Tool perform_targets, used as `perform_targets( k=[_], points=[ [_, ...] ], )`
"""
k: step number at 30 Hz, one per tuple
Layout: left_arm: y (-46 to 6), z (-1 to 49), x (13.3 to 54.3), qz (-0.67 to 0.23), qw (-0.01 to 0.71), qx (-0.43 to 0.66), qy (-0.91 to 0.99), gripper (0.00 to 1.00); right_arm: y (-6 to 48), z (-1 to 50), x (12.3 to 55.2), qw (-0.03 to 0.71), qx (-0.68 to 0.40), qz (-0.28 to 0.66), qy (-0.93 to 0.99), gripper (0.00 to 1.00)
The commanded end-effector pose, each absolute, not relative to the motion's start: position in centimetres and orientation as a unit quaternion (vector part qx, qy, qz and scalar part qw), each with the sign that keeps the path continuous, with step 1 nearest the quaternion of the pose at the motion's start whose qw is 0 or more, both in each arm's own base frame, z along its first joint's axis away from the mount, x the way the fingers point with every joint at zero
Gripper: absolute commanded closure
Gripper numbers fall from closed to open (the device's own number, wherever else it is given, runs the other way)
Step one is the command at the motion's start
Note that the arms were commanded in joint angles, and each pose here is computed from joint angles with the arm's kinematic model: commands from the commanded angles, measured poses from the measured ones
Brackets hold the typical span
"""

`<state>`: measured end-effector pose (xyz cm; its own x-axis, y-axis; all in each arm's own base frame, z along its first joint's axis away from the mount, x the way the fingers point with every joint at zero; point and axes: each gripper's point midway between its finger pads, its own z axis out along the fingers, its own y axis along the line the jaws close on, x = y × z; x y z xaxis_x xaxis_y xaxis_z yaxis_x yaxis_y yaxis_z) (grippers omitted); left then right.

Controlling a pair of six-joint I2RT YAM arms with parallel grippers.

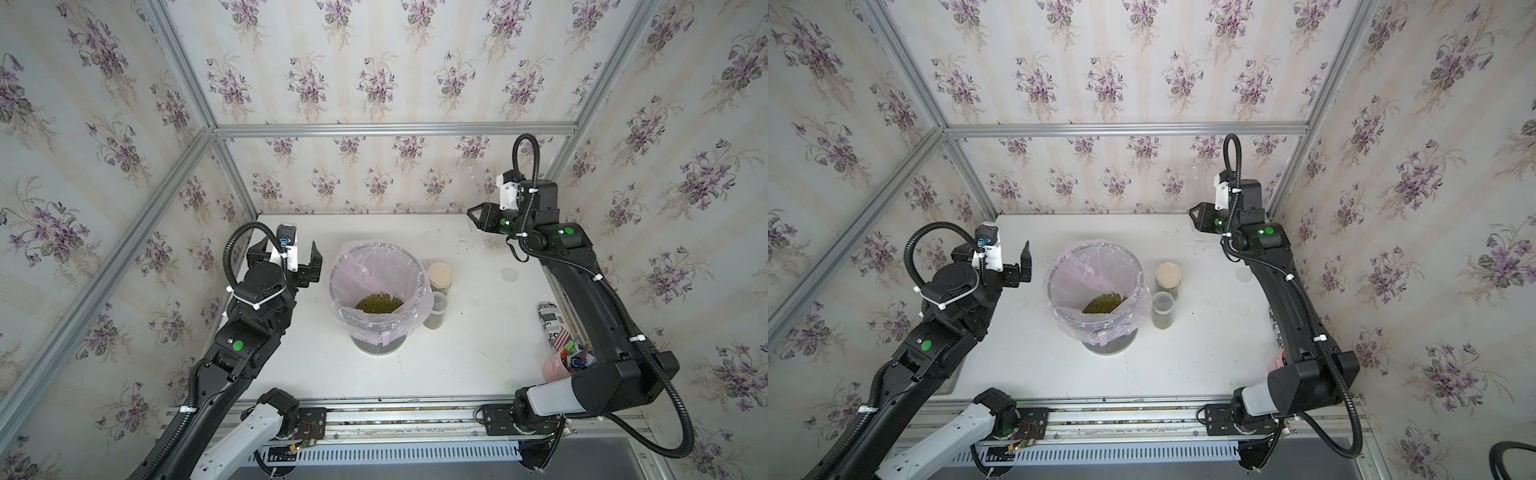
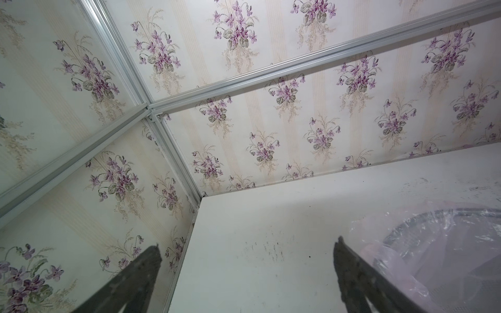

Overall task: Empty moldy mung beans from jars
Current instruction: Place the jar at the center of the board.

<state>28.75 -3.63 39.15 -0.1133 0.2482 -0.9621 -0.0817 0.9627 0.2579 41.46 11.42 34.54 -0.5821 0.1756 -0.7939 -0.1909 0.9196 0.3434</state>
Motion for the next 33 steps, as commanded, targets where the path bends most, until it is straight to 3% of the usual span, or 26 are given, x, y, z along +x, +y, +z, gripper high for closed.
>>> perform_targets(
  k=[1, 18, 33],
  points=[
    [-3.7, 40.2, 28.7, 0.114, 0.680, 0.046, 0.722, 0.00, 9.9, 33.9, 42.0, 0.463, 0.011, 0.172, 0.870, 0.78],
    [-3.4, 39.7, 28.6, 0.119, 0.682, 0.045, 0.720, 0.00, 1.5, 27.5, 41.1, 0.420, 0.109, 0.118, 0.893, 0.78],
    [-3.5, 39.5, 28.6, 0.118, 0.683, 0.044, 0.719, 0.00, 0.5, 17.5, 39.2, 0.332, 0.157, 0.100, 0.925, 0.77]
  ],
)
